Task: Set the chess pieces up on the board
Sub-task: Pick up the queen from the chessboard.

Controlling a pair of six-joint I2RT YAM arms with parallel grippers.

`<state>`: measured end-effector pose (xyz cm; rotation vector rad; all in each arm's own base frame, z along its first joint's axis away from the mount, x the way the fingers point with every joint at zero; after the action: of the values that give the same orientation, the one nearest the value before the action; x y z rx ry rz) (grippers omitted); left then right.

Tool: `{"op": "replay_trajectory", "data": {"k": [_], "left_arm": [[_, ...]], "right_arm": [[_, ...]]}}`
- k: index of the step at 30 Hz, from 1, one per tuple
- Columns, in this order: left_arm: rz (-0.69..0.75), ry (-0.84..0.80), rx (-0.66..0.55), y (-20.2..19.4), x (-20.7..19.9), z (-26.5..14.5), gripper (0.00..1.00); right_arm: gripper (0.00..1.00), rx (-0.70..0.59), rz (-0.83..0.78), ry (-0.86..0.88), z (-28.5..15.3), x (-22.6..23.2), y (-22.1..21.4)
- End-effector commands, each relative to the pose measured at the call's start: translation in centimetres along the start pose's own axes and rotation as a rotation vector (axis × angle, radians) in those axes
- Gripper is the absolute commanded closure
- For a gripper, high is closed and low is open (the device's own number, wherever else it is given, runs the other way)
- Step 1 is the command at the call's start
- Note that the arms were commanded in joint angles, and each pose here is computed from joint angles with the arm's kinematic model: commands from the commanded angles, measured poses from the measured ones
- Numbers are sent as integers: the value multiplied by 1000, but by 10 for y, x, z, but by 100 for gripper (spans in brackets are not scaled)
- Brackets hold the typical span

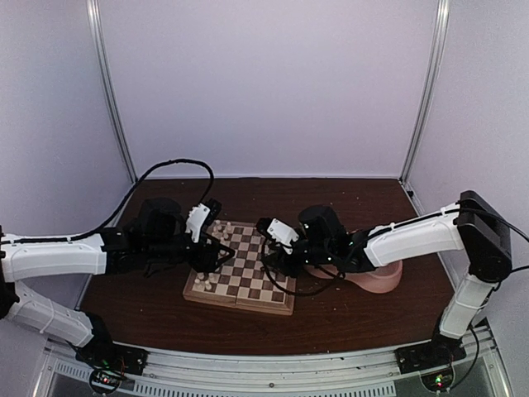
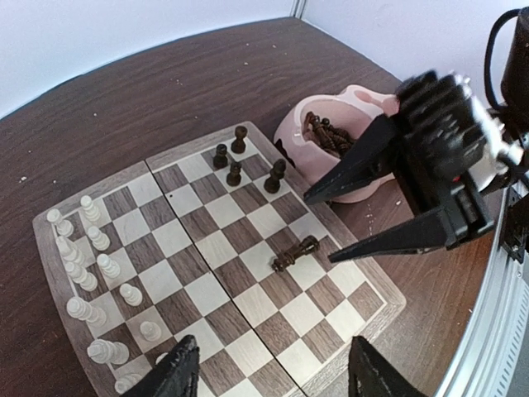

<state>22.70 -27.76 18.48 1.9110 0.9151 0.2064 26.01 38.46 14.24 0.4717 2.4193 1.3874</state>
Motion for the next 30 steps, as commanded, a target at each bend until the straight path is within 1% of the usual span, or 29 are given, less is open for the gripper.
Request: {"op": "replay_trajectory", "data": {"k": [1, 11, 16, 19, 22, 24, 27, 30], "left_arm": [[23, 18, -92, 18, 2, -7, 38], [25, 38, -83, 18, 4, -4, 38], [16, 38, -54, 15, 5, 3, 38], [12, 30, -47, 14, 4, 6, 38], [5, 26, -32, 12, 4, 10, 38], [2, 24, -29, 12, 3, 11, 39], [-5, 20, -33, 14, 3, 10, 39], [-12, -3, -53, 20, -2, 4, 38]], "right_arm": [[53, 221, -19, 24, 9, 5, -38], [53, 342, -34, 33, 23, 4, -57], [55, 366, -33, 31, 27, 3, -62], [63, 385, -35, 33, 29, 3, -65], [65, 393, -34, 38, 31, 4, -67], [68, 399, -36, 38, 31, 4, -69], [77, 397, -39, 32, 30, 3, -69], [80, 366, -36, 39, 26, 5, -65]]}}
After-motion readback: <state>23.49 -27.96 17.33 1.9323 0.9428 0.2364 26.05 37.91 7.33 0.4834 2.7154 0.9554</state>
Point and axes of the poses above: each gripper's point midway between its finger pads, its own z axis out along the fingers, its own x axis along the line the jaws close on, y = z × x, the point moved 3 cm from there along -z, back along the fingers, and after that the axes turned 1 degree about -z, right-handed, at the moved point
